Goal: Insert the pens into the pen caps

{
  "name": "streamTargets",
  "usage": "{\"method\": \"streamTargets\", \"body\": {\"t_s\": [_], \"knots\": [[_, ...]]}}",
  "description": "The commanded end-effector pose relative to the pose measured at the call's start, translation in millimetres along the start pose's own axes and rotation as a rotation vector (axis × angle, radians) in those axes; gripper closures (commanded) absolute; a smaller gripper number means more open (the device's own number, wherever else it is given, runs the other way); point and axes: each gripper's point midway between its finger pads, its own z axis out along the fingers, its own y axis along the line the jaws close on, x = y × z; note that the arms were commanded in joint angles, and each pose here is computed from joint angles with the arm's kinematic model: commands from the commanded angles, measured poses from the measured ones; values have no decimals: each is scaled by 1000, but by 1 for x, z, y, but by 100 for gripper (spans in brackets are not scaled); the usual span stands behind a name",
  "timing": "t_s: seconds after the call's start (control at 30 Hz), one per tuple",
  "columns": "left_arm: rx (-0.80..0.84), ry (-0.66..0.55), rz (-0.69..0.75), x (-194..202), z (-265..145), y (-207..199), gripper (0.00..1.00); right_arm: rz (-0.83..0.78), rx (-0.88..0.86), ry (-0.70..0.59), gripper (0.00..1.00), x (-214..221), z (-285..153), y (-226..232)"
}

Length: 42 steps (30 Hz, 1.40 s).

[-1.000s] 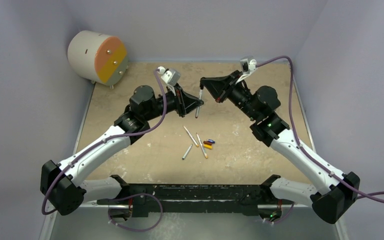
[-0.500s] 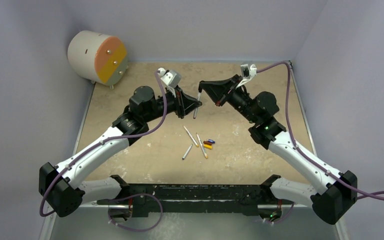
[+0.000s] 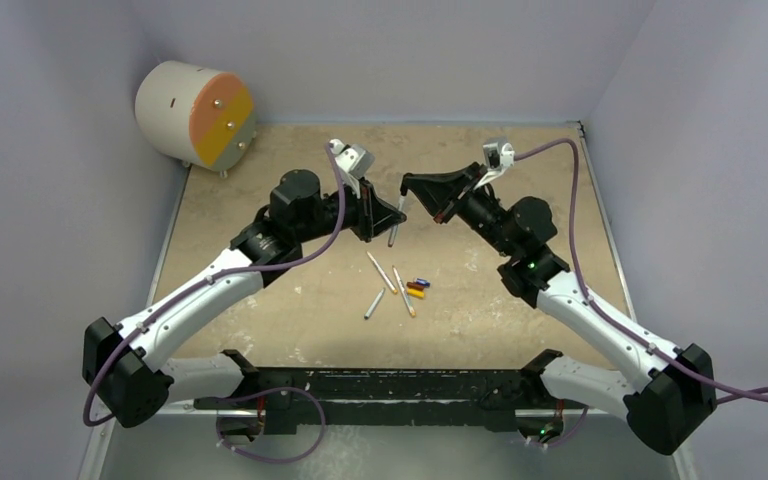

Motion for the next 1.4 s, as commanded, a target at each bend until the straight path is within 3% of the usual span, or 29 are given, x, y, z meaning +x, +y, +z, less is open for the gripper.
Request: {"method": "streamTargets", "body": {"t_s": [0.0,0.5,0.83,1.13,1.37], "knots": [[77,-421,142,-135,-20,-42,100,82,-56,327,100,93,-31,3],[77,-478,203,-164,-31,-54,100,135,-63,409,100,122,-48,1],[124,-413,227,-151,-26,-60,100,98,-75,378,100,110,-46,5],[346,-137,322,-88,-23,-83,100,-68,-109,93,100,12,-45,35],[412,-36,307,-60,-29,-87,100,-148,-112,-3,79,-45,-38,53]]}}
